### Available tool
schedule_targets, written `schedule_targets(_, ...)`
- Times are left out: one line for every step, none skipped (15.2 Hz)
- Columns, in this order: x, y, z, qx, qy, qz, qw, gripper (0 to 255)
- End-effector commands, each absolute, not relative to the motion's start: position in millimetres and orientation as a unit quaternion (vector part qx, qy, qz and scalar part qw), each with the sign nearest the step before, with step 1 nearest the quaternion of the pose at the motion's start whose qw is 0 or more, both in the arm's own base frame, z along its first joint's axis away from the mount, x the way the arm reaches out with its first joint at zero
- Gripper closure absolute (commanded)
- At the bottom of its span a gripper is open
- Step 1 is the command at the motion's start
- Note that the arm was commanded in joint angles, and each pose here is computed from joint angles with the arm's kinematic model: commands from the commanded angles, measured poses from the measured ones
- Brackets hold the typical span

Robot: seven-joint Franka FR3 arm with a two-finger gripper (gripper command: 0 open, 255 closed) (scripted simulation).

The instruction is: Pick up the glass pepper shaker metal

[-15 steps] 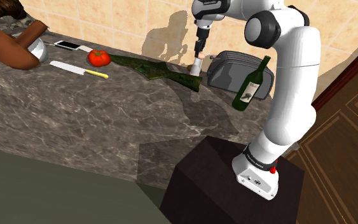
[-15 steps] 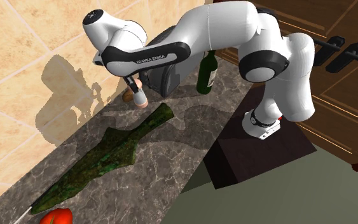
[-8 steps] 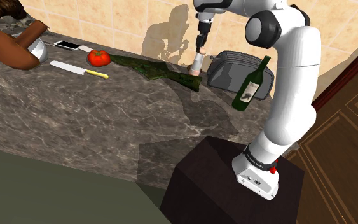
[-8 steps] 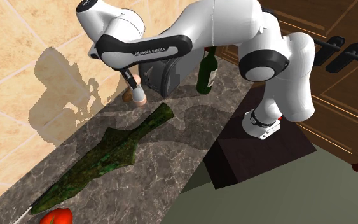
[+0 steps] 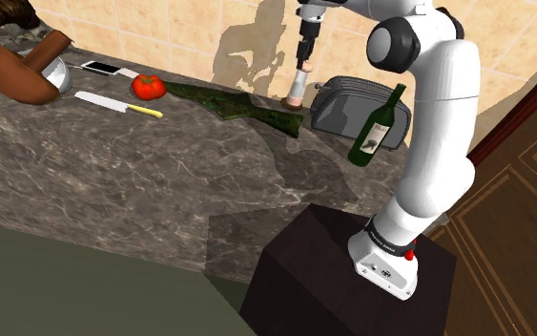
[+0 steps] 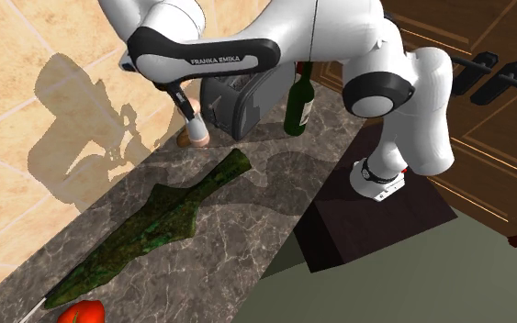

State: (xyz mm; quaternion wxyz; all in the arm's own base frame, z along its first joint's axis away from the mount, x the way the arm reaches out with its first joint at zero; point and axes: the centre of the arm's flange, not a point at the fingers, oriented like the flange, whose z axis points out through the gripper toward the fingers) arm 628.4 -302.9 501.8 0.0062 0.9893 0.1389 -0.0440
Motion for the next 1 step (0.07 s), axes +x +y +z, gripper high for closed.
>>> schedule_targets(628.2,-303.4,504.9,0.989,0.139,-0.044,0.006,255)
